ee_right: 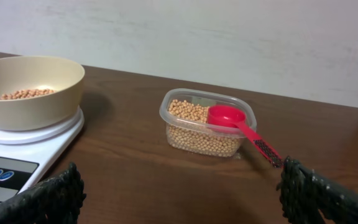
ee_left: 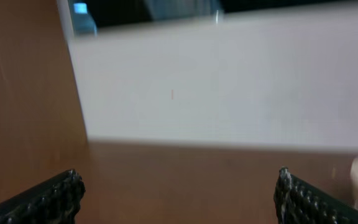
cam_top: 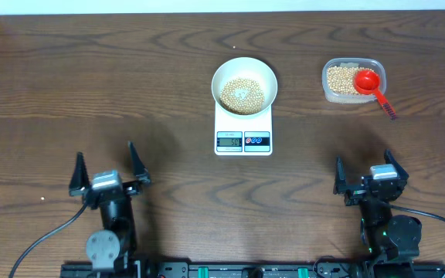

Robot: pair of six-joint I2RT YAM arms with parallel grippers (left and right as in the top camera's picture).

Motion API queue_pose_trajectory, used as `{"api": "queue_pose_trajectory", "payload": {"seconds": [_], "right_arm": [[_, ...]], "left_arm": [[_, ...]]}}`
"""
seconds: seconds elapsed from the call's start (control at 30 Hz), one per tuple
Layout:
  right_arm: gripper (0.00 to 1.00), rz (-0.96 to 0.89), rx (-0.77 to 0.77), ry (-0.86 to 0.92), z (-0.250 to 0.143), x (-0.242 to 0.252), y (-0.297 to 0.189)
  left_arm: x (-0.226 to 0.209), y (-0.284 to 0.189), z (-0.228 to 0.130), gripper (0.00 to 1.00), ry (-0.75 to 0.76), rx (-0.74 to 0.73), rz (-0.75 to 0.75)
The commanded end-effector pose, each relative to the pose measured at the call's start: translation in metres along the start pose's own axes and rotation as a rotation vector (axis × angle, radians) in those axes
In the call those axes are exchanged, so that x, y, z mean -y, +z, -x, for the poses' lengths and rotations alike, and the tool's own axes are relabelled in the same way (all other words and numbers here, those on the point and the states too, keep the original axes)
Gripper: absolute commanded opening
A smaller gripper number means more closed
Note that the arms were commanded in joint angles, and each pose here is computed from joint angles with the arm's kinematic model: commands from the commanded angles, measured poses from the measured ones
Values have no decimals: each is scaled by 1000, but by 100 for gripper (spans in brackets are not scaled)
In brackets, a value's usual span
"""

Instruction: Scoop item into bowl and weigh 50g on scale

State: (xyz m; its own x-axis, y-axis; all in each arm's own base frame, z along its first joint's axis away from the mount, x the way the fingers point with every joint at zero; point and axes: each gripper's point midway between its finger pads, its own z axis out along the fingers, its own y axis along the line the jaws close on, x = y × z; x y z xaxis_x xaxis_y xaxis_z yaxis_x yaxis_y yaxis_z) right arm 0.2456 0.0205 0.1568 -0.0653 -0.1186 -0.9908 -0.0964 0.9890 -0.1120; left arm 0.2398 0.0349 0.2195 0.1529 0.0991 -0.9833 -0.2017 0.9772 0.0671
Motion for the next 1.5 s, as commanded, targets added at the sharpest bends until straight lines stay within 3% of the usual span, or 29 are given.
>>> {"api": "queue_pose_trajectory", "payload": {"seconds": [0.0, 0.23, 0.4, 1.47], "right_arm": [[99, -2, 0, -8, 0, 0, 0], [99, -2, 0, -8, -1, 0, 0], [99, -2, 0, -8, 0, 0, 0], [99, -2, 0, -8, 0, 0, 0]], "left_arm": [[-1, -1, -14, 100, 19, -46, 12], [1, -5, -48, 100, 38, -185, -2], [3, -13, -80, 100, -30, -319, -1], [3, -12, -80, 100, -2, -317, -4]]}}
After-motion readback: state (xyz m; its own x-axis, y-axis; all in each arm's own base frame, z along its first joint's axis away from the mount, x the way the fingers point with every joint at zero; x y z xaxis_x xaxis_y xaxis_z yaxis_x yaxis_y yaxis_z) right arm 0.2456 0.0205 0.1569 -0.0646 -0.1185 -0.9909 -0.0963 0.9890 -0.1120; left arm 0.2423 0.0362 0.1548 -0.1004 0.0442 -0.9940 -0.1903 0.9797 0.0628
